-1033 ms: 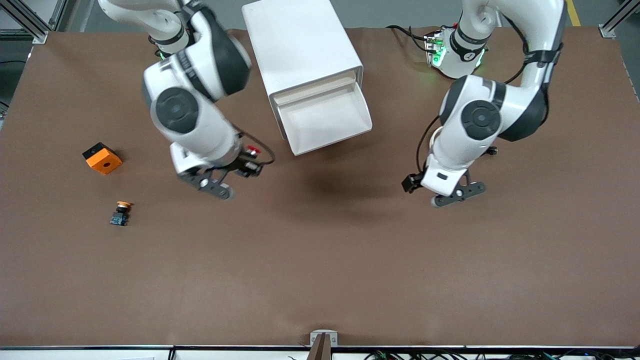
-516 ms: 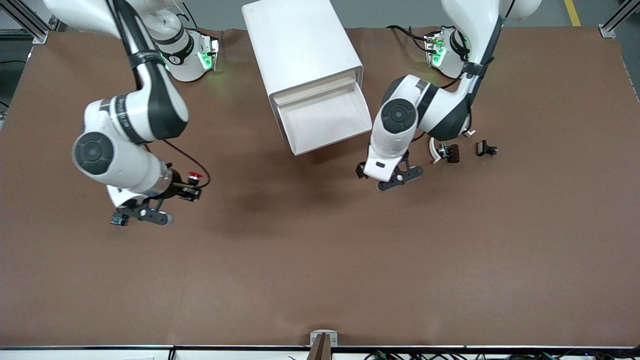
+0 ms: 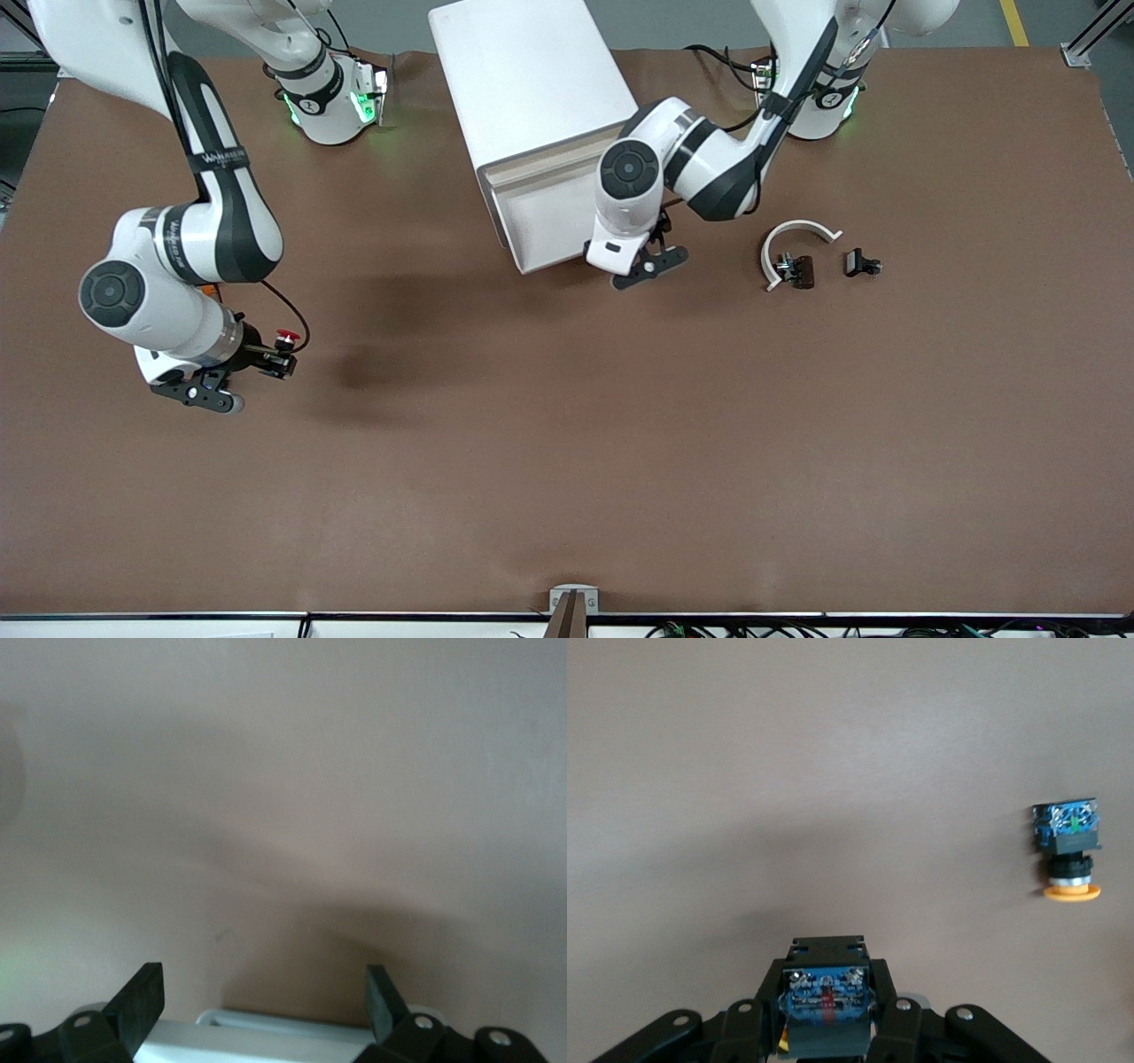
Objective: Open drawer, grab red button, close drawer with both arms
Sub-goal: 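Push the drawer shut with the left gripper while the right gripper holds the button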
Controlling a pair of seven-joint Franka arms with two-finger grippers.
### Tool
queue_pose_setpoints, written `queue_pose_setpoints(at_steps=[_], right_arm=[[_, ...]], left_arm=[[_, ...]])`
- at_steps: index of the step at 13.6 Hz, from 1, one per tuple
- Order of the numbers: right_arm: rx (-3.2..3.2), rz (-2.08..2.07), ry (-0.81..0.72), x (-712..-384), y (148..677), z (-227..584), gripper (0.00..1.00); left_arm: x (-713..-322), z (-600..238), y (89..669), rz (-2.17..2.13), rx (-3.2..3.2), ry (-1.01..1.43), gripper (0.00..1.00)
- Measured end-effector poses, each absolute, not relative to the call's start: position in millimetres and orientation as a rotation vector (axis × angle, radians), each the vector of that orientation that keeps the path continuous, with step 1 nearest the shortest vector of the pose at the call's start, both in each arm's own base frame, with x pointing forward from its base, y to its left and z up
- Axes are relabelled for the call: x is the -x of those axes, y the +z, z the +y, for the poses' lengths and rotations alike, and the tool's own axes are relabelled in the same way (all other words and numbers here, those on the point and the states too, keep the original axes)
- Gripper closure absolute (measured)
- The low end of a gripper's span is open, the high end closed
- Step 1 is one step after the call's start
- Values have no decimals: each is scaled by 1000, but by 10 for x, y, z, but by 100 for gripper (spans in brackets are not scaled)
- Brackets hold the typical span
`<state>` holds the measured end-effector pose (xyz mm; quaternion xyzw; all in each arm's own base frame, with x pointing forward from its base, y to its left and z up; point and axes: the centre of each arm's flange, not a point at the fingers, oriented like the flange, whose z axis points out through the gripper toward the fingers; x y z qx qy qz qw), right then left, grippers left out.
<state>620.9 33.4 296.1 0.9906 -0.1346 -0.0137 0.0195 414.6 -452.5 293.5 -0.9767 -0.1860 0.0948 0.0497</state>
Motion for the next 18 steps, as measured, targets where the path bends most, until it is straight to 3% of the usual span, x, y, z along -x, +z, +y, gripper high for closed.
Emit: queue_pose_setpoints(at_steps=[11, 18], right_arm=[[-3082, -243, 47, -6256, 2109, -173, 59], [-3081, -238, 36, -6212, 1799, -218, 59]], left_arm=[[-3408, -4960, 2913, -571, 2926, 670, 0], [-3569, -4868, 2970, -625, 2913, 707, 0]])
